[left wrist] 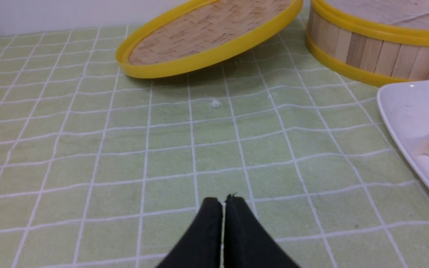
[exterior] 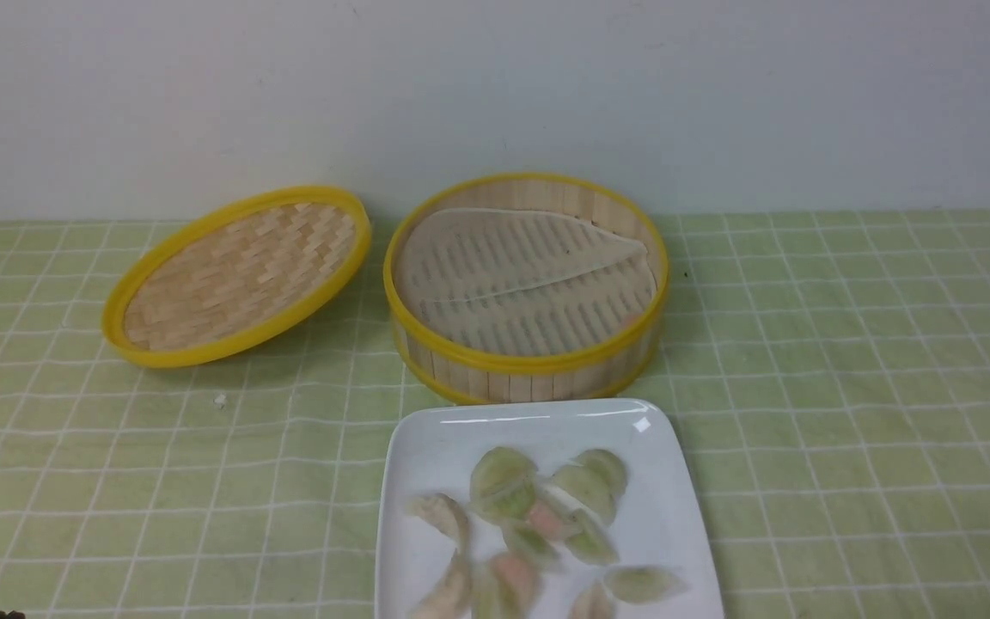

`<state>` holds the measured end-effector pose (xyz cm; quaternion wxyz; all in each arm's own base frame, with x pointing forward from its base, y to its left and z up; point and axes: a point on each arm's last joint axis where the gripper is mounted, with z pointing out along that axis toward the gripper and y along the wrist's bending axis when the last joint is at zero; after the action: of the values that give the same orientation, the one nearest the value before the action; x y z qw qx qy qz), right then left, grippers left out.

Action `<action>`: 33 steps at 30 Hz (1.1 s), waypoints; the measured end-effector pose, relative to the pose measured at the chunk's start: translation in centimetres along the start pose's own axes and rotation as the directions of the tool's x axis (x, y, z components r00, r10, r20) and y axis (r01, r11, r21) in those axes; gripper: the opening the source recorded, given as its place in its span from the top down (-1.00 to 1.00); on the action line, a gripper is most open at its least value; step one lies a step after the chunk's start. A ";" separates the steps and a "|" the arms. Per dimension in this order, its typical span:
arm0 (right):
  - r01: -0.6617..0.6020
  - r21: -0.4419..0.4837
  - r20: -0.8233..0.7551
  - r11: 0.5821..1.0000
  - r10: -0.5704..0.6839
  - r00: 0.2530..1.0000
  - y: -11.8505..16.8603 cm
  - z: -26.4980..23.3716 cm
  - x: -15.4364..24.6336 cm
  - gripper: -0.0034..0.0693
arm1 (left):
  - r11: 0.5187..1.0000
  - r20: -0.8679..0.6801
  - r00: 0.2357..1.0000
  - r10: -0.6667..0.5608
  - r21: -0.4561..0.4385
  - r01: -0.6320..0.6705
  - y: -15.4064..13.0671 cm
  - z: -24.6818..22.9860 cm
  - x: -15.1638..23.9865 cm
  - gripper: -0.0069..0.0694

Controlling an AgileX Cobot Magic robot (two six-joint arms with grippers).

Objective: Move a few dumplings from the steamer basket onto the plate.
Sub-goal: Use the left arm to put the dumpling into the plate

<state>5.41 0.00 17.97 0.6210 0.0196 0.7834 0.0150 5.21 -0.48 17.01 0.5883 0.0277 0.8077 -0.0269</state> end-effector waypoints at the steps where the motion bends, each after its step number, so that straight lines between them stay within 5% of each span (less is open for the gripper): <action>1: -0.001 0.000 0.000 1.000 0.001 1.000 0.0 0.0 0.0 0.95 | 1.000 0.000 1.000 0.000 0.000 0.000 0.0 0.0 0.0 0.83; 33: -0.008 0.000 0.000 1.000 0.008 1.000 0.0 0.0 0.0 0.95 | 1.000 0.000 1.000 0.000 -0.001 0.000 0.0 0.0 0.0 0.83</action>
<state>5.41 0.00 17.97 0.6209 0.0228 0.7833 0.0176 5.21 -0.47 17.01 0.5883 0.0273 0.8078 -0.0267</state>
